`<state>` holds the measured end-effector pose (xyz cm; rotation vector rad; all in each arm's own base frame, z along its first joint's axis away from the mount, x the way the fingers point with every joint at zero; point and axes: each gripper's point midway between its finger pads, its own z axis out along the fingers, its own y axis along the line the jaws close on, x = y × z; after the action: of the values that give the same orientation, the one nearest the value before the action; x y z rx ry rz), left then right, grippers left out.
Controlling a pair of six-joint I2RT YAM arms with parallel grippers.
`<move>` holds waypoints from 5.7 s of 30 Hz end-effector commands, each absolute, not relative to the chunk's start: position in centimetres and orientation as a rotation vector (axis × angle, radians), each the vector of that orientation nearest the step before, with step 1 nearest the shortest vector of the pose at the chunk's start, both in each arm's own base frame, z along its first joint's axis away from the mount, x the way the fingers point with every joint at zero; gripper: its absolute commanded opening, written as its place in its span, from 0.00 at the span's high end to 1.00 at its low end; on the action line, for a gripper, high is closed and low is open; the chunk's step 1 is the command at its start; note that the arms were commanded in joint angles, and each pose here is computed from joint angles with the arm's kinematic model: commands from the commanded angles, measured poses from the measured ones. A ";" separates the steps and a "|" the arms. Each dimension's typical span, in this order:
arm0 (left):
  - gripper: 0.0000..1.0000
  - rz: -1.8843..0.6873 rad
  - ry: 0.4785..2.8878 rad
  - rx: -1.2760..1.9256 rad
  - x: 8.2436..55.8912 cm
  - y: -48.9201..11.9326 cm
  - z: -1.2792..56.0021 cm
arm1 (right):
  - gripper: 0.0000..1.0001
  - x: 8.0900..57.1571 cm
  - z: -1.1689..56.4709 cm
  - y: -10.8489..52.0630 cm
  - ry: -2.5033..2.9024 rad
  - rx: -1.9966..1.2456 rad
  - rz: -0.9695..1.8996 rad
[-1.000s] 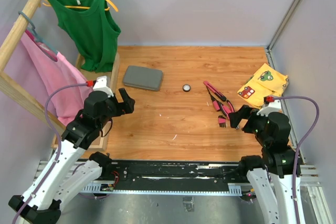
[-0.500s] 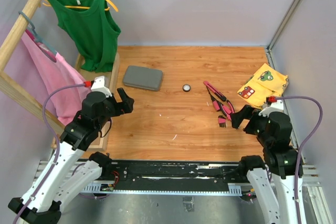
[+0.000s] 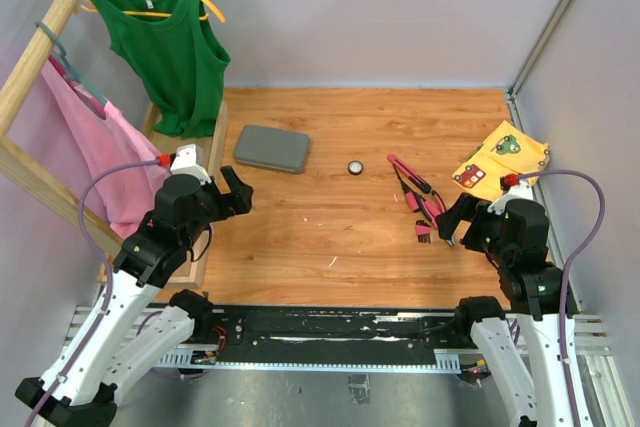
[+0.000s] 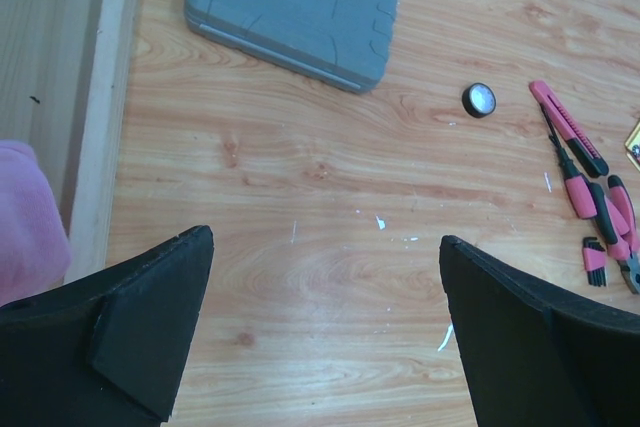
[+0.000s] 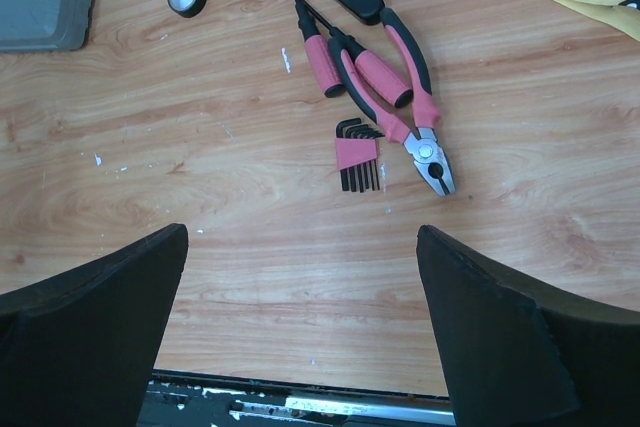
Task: Sort the tools into containers
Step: Move the storage box to the center of the board.
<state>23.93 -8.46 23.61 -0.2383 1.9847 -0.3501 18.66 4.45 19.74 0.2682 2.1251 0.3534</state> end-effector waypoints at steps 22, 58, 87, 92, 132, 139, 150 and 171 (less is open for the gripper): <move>0.03 -0.443 1.969 -0.240 27.7 -11.4 25.1 | 0.01 17.5 19.5 3.4 2.052 0.323 0.326; 0.08 -0.254 2.103 -0.140 40.7 -22.4 20.4 | 0.01 20.7 14.5 1.1 2.337 0.563 0.118; 0.06 -0.196 2.091 -0.003 41.0 -27.6 19.8 | 0.01 20.1 16.6 4.1 2.207 0.326 0.331; 0.01 -0.155 2.069 -0.138 43.2 -21.3 20.0 | 0.01 20.1 16.8 4.3 2.184 0.300 0.345; 0.01 0.006 2.144 -0.607 51.4 -3.1 9.3 | 0.01 20.0 16.6 6.2 2.172 0.194 0.462; 0.01 -0.015 2.157 -0.518 52.7 -3.4 8.3 | 0.01 20.0 16.6 6.5 2.176 0.179 0.476; 0.01 -0.123 2.192 -0.374 54.3 -5.6 6.6 | 0.01 20.0 16.5 7.0 2.183 0.156 0.506; 0.04 -0.360 2.210 0.050 52.0 -16.6 6.1 | 0.01 20.1 16.8 7.2 2.177 0.164 0.523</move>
<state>52.93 -13.44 6.61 -0.0777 2.2117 -0.3105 19.62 7.43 16.46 0.1517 2.1994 0.5216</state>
